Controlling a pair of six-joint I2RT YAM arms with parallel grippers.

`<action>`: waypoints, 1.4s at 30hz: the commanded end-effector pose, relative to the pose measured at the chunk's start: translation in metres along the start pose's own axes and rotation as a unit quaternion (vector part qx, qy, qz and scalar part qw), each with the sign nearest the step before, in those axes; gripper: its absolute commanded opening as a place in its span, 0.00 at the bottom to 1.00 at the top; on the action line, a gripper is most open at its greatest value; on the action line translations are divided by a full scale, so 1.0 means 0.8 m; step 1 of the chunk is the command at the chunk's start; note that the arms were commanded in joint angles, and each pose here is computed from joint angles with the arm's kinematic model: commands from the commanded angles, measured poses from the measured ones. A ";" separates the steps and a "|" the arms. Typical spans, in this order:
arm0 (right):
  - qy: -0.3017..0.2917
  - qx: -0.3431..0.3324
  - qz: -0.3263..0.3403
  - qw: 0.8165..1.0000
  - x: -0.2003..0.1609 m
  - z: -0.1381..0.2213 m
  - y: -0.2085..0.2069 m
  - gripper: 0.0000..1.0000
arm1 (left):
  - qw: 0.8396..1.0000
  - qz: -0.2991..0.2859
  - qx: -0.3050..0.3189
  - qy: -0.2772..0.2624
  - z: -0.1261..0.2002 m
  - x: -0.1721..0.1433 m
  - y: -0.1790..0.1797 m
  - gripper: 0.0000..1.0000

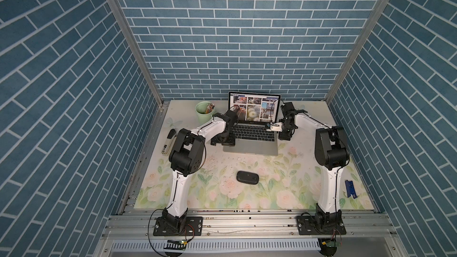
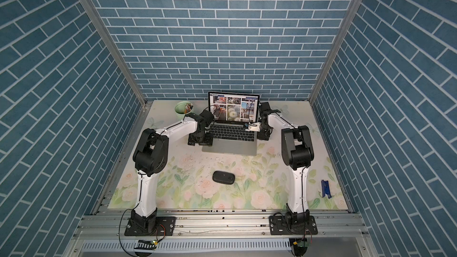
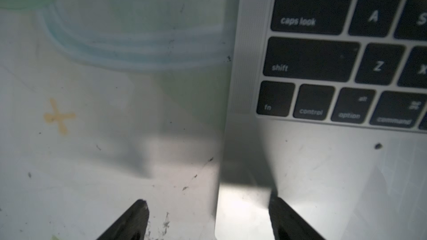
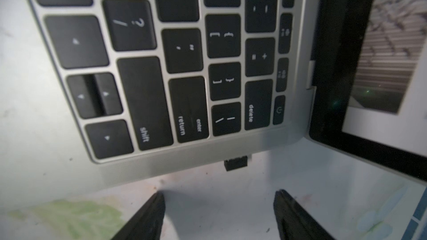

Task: Remove the wireless mouse receiver from the laptop
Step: Take out the USB plug from the USB port.

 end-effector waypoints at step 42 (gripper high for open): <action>-0.015 0.166 0.015 0.986 -0.006 -0.086 0.102 0.56 | 0.997 -0.012 -0.019 0.079 -0.041 -0.054 0.008 0.85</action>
Point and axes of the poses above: each gripper's point midway between its finger pads, its own z axis back along the fingers, its own y axis along the line the jaws close on, x = y × z, the point moved 2 cm from there along z, back along the fingers, and after that the axes turned 9 degrees about -z, right-handed, at the moved point
